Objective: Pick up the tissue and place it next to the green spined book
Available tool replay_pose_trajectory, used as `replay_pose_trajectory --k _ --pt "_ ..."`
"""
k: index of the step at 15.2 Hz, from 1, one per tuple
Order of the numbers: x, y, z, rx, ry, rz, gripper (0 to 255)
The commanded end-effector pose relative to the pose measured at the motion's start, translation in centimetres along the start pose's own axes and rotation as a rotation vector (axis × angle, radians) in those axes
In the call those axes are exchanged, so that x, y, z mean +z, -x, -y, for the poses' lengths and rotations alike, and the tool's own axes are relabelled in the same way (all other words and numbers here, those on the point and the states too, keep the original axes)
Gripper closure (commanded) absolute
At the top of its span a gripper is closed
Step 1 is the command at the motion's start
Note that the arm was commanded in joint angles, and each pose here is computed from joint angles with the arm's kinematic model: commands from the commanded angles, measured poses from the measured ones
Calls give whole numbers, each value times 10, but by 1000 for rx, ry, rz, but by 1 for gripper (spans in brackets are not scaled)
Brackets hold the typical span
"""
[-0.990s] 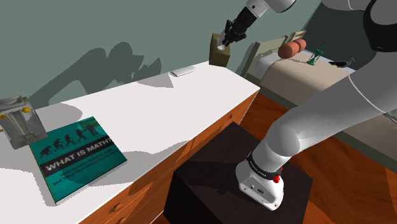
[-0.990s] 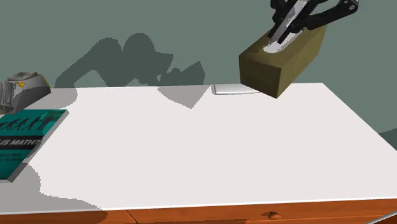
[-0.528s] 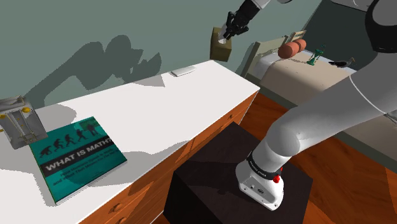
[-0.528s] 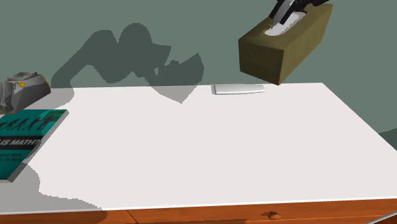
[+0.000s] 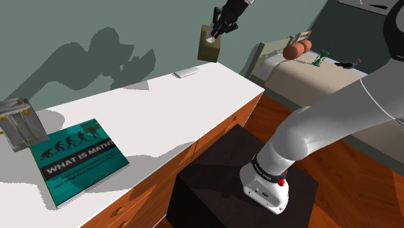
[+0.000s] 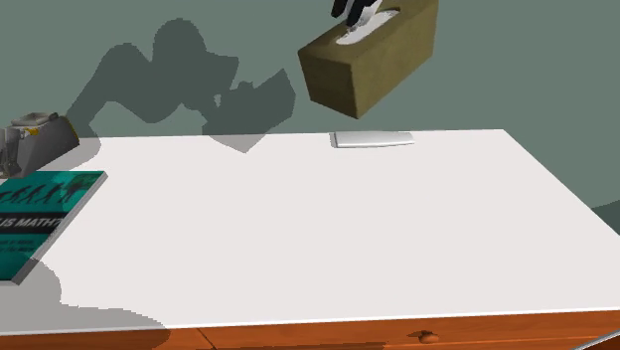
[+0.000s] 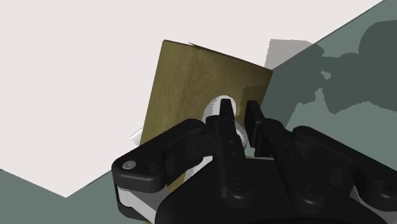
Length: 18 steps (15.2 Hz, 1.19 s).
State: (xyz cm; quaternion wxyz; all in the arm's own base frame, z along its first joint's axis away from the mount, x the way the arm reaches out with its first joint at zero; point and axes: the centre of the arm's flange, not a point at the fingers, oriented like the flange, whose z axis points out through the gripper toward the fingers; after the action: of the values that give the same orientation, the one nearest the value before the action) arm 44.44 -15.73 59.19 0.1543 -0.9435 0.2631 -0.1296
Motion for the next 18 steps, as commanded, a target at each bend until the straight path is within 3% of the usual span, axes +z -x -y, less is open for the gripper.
replay_pose_trajectory --k 1,18 --pt "11 6 21 2 0 0 255" --pt "79 66 226 2 0 0 255"
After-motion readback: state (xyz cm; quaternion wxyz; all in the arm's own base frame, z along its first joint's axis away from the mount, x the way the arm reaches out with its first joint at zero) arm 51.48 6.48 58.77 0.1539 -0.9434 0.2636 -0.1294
